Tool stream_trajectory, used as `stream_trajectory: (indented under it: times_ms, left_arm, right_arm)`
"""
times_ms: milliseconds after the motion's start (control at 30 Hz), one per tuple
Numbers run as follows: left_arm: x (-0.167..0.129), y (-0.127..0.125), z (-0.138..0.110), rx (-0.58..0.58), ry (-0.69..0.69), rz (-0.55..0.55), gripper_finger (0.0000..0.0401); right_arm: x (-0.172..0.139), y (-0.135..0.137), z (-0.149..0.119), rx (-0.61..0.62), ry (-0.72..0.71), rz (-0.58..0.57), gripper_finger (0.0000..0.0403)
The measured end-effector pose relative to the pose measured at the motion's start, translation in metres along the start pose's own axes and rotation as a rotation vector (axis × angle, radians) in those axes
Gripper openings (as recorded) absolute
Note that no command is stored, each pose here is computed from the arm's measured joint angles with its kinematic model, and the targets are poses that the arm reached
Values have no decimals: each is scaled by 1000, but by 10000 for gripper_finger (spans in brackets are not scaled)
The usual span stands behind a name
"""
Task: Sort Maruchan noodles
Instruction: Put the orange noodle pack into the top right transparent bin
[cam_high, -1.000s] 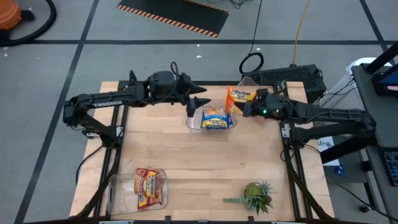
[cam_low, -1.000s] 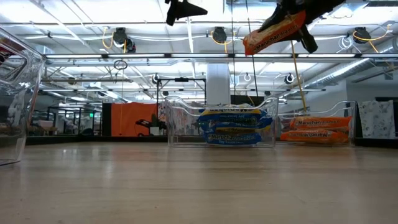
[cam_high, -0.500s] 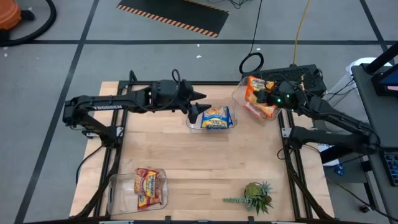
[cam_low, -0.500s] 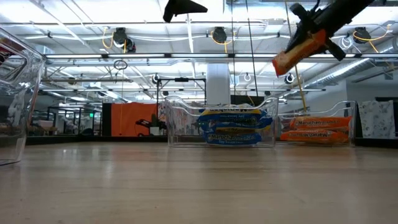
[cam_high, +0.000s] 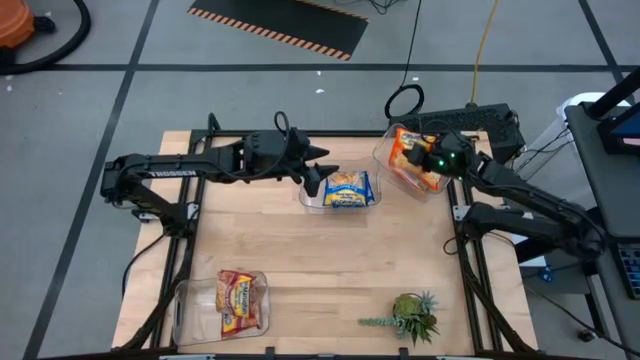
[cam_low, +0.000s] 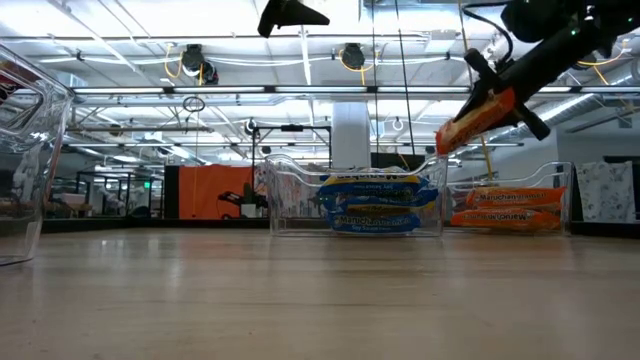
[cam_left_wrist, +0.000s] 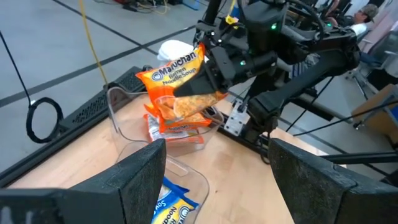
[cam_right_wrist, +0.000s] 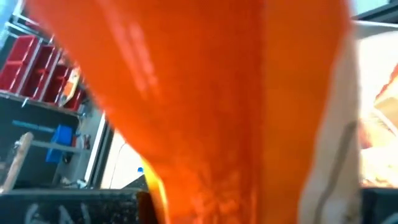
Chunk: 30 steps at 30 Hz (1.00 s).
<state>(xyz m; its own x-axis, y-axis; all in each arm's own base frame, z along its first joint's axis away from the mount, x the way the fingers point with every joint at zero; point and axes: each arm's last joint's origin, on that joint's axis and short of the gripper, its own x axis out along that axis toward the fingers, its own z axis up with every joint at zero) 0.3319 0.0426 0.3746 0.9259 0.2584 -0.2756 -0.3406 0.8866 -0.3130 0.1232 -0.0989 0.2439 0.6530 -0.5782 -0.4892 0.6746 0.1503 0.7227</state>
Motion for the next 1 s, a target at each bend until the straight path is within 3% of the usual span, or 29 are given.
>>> stream_trajectory:
  times_ms: [533,733,1000]
  left_arm:
    - [-1,-5,-4,14,22,-14,285]
    - [-1,-6,-4,58,36,-46,285]
    - [-1,-5,-4,58,51,-72,285]
  right_arm:
    - [13,-45,-7,134,-12,-202,145]
    - [14,-52,-11,162,-7,-205,181]
    - [4,-48,-6,152,-110,-161,258]
